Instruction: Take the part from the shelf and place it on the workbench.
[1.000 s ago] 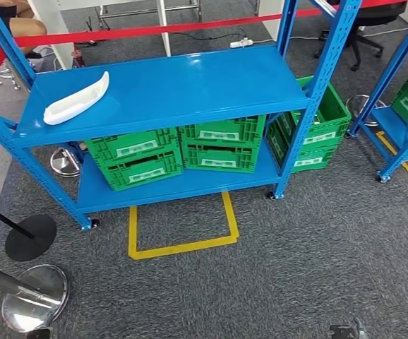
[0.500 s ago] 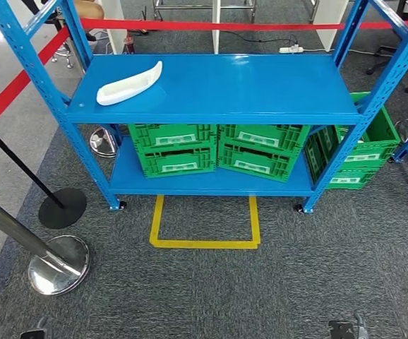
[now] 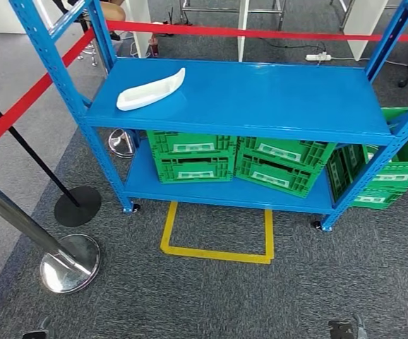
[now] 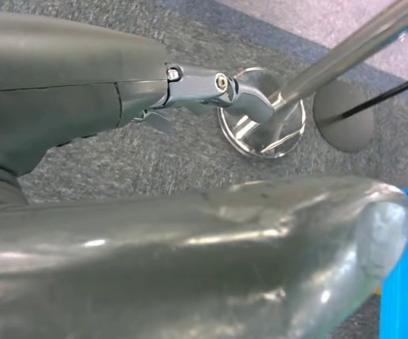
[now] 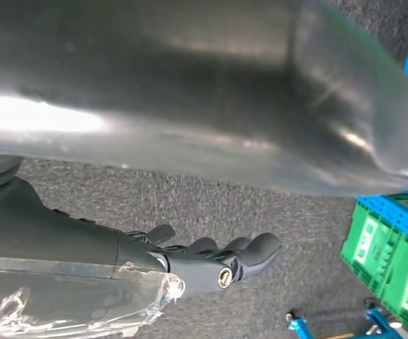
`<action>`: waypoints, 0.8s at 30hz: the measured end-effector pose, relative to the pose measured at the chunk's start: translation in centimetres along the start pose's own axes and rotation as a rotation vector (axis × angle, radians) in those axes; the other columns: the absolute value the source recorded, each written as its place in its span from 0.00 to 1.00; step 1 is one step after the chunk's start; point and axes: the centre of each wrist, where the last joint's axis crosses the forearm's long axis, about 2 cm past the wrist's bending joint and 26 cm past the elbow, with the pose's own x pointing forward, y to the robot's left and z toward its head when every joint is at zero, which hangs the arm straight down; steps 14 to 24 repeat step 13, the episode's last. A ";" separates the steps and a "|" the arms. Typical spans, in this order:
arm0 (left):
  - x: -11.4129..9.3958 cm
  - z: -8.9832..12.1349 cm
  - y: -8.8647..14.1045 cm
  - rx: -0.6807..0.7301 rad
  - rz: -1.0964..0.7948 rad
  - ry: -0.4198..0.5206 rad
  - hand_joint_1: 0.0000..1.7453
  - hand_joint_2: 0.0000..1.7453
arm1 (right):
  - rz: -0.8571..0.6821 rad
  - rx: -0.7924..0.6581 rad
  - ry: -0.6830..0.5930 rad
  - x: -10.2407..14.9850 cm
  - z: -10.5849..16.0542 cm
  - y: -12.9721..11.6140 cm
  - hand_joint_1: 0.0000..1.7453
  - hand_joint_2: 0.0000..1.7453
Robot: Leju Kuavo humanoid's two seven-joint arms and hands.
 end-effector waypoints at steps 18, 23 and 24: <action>-0.2 -0.3 0.4 0.001 -0.016 -0.018 0.00 0.00 | -0.017 -0.001 -0.001 -0.3 -0.2 0.1 0.00 0.00; -0.2 -0.3 0.4 0.001 -0.016 -0.018 0.00 0.00 | -0.017 -0.001 -0.001 -0.3 -0.2 0.1 0.00 0.00; -0.2 -0.3 0.4 0.001 -0.016 -0.018 0.00 0.00 | -0.017 -0.001 -0.001 -0.3 -0.2 0.1 0.00 0.00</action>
